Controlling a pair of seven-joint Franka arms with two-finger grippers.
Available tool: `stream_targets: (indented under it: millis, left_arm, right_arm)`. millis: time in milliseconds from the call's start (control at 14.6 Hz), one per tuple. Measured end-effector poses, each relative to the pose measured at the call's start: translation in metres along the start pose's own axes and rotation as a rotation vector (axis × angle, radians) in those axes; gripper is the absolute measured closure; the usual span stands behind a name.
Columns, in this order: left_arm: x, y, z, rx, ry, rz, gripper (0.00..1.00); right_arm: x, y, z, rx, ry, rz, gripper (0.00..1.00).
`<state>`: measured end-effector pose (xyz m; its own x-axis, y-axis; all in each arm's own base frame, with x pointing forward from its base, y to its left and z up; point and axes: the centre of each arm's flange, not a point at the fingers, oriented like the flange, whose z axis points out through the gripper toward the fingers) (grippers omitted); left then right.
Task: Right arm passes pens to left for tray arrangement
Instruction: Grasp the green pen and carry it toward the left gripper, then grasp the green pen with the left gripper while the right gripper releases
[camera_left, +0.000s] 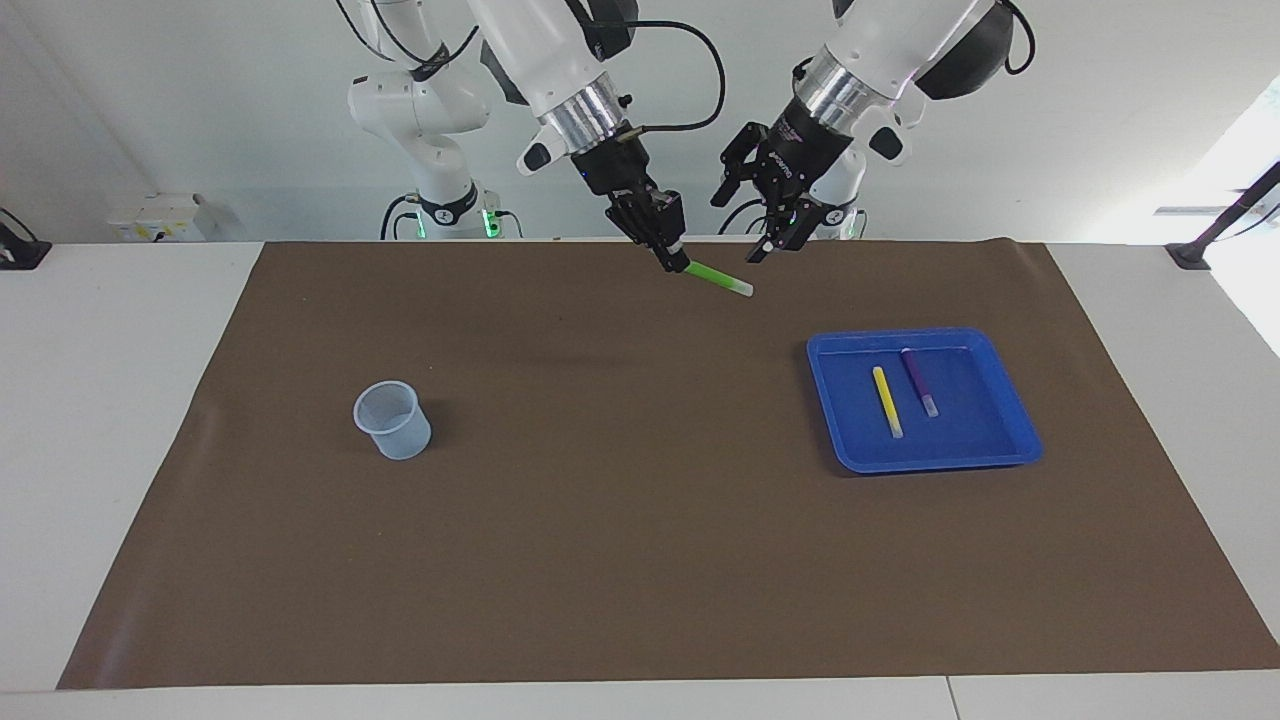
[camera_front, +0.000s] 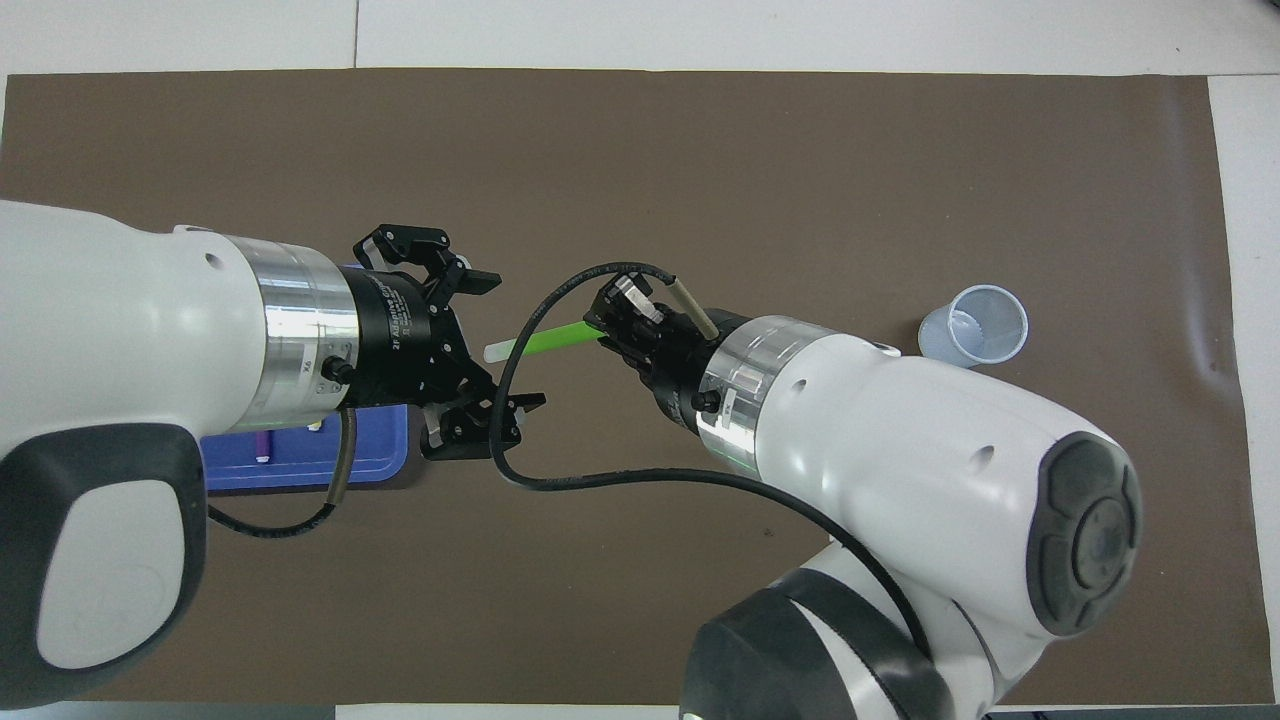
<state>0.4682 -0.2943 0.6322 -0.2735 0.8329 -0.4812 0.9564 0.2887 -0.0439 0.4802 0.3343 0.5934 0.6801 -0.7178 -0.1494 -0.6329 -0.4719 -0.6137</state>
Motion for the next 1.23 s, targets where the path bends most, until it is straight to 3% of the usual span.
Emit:
stream_targets:
  millis: [341, 887, 1024, 1092, 1229]
  left_arm:
    - [0.022, 0.01, 0.032, -0.066, -0.016, 0.003, 0.0]
    - [0.021, 0.005, 0.06, -0.093, -0.038, 0.015, 0.0]
    - [0.021, 0.005, 0.06, -0.093, -0.038, 0.015, 0.04]
    - [0.021, 0.005, 0.06, -0.093, -0.038, 0.015, 0.13]
    - [0.021, 0.005, 0.06, -0.093, -0.038, 0.015, 0.17]
  right_arm:
    - [0.003, 0.001, 0.0, -0.001, 0.002, 0.004, 0.83]
    - [0.006, 0.001, -0.001, 0.0, 0.005, 0.009, 0.83]
    - [0.006, 0.001, -0.001, 0.0, 0.006, 0.009, 0.83]
    - [0.006, 0.001, -0.001, 0.0, 0.006, 0.009, 0.83]
    - [0.007, 0.001, -0.001, 0.0, 0.006, 0.01, 0.83]
